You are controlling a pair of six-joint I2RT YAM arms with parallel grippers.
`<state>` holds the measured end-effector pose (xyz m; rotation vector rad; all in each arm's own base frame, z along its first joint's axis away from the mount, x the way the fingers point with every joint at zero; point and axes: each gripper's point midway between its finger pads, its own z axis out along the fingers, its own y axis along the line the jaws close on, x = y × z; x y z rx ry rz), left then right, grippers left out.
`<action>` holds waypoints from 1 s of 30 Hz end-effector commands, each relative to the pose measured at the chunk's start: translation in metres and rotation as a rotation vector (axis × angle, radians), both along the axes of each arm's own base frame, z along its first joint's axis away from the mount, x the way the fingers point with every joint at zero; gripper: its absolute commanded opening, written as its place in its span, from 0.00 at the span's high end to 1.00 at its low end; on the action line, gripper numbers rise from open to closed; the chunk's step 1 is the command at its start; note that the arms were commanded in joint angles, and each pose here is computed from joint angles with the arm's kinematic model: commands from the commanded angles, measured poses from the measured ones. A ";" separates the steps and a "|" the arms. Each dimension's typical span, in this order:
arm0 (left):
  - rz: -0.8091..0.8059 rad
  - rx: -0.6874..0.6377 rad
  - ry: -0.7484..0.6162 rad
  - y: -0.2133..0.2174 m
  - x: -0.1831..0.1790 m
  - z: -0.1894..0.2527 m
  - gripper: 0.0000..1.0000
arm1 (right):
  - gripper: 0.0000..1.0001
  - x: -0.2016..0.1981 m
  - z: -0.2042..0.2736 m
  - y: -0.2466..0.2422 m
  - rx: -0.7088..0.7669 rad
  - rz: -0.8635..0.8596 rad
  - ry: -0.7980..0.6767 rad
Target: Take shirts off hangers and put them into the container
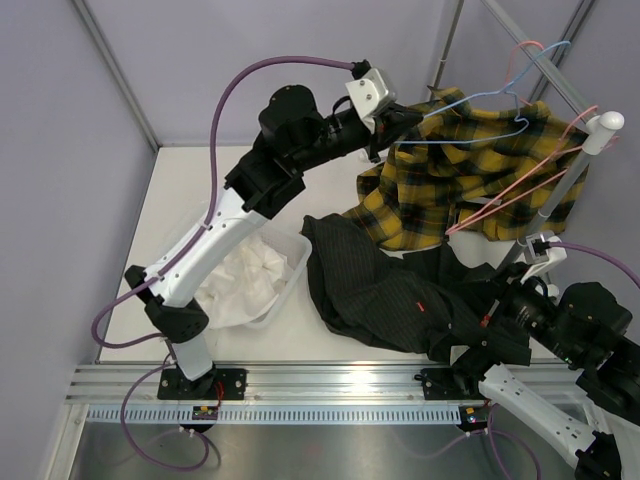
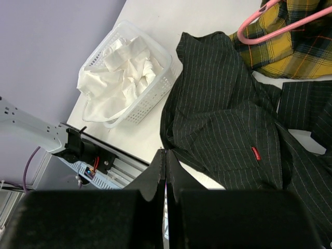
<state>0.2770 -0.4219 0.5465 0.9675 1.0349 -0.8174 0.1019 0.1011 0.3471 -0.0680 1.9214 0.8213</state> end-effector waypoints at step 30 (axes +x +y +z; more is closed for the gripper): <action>0.269 0.159 0.541 0.093 -0.030 -0.226 0.55 | 0.01 0.004 0.030 0.000 -0.013 0.014 -0.090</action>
